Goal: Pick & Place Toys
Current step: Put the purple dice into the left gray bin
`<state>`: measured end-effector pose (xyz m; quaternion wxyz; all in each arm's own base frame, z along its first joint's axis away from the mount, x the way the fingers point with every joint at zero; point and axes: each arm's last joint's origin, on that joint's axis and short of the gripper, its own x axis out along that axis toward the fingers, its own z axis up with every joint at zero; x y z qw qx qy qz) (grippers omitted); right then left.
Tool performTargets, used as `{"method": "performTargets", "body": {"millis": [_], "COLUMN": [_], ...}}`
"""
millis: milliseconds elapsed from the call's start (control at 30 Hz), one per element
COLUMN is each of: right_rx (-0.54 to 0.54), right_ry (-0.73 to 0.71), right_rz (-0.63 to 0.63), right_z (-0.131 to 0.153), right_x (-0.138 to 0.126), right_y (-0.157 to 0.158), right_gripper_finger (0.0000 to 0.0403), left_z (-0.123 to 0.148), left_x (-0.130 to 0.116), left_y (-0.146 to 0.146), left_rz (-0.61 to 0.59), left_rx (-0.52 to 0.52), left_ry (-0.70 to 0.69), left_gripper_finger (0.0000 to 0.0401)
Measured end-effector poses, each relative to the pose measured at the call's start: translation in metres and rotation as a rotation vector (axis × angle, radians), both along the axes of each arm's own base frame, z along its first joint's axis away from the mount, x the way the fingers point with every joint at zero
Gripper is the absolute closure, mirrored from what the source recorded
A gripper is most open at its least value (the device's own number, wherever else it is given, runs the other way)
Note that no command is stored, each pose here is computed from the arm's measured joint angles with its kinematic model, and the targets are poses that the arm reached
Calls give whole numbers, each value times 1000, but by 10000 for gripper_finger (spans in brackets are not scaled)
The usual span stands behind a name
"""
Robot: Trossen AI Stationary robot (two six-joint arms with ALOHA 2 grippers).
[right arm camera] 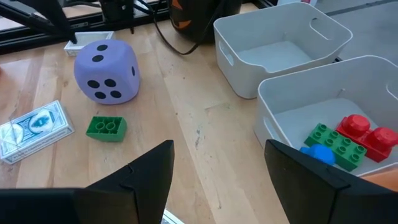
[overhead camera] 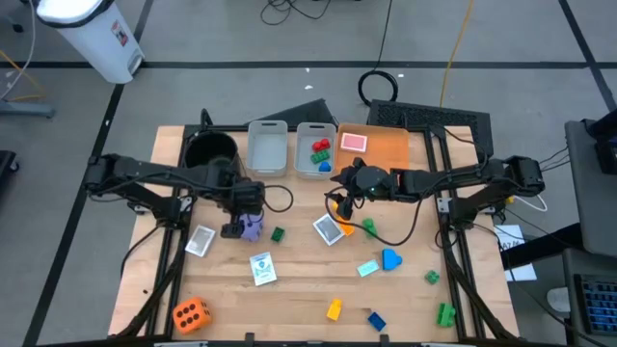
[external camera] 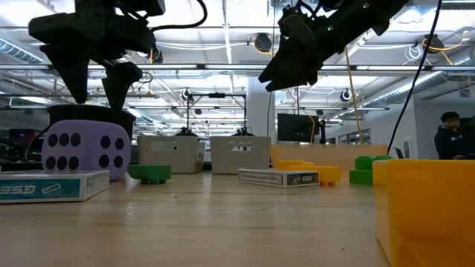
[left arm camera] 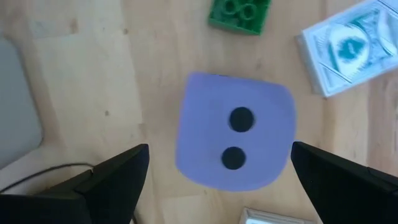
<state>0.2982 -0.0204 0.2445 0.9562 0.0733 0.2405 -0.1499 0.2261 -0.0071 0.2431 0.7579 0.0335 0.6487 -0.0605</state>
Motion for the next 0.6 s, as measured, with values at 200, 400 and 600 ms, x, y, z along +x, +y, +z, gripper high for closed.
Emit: {"method": "performTargets", "body": {"millis": [200, 400, 600], "right_rx": [0, 0, 0], "right_ry": [0, 0, 0], "right_rz": [1, 1, 1], "right_z": [0, 0, 0], "right_x": [0, 0, 0], "right_y": [0, 0, 0], "right_gripper_finger": [161, 161, 161], "left_z": [0, 1, -14], "left_x": [0, 4, -3], "left_y": [-11, -14, -14], "left_rz": [-79, -91, -88], "left_rx": [32, 48, 49], "left_ry": [-14, -50, 5], "left_gripper_finger": [1, 1, 1]}}
